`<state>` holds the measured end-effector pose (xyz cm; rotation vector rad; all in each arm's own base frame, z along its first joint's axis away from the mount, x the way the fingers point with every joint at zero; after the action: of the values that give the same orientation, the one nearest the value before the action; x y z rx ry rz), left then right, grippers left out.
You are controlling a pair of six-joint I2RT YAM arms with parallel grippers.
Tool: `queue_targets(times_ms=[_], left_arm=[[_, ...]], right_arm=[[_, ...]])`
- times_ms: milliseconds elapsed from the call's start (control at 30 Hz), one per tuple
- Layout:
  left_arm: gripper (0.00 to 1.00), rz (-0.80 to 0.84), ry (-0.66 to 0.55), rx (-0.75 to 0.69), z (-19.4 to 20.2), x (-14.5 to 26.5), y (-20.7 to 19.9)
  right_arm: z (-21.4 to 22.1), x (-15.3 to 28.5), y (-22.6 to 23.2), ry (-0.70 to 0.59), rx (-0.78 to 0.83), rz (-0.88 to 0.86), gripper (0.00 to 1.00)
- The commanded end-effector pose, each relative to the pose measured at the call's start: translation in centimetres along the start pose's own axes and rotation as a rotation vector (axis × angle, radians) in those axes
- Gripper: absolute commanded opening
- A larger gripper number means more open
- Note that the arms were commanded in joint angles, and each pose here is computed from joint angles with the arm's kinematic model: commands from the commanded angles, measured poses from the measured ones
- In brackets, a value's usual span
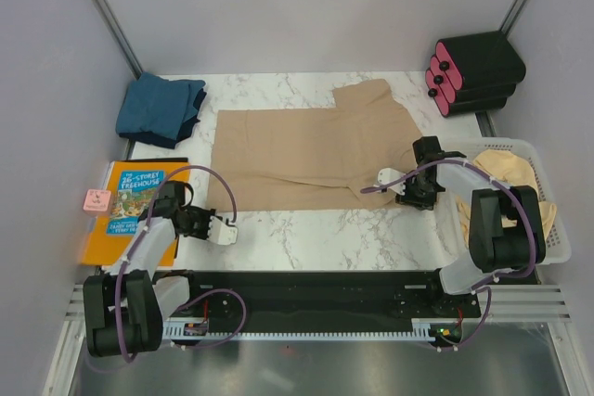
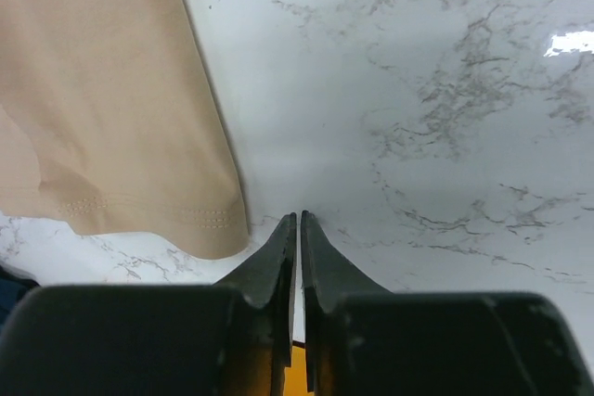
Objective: Fold and stack the t-shirts
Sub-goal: Fold the flattened tshirt in 1/3 of the way
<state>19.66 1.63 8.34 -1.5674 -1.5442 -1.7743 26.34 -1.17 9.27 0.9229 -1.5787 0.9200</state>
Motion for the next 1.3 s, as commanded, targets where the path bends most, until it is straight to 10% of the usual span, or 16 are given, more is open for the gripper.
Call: queue_targets(times_ms=[0,233,733,1267], left_arm=[[0.16,-0.065,-0.013,0.057,-0.4,1.3,1.1],[0.57,-0.187,-0.02,0.072,-1.2,3.4,2.9],[0.73,-0.395,-0.055,0.157,-2.2,7.9,7.6],[0.78,-0.42,-0.075,0.195,-0.5,5.8,8.9]], right_arm=[[0.7,0.6,1.2,0.033,0.02,-0.079,0.58],[0.3,2.2,1.1,0.014,0.03,-0.075,0.79],[-2.0,6.2,-0.9,-0.075,-0.025,-0.038,0.94],[-6.5,6.2,-4.2,-0.242,-0.039,0.147,0.86]])
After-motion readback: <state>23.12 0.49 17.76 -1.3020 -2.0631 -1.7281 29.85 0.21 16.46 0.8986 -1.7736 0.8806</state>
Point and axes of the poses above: each gripper's point midway between its finger pads, its own x axis back along the fingers, its own y axis along the line the jaws close on, z = x × y, the point moved 8 cm from there along x, back along the fingers, and after that the axes turned 12 degrees about -x, right-handed, at the moved point
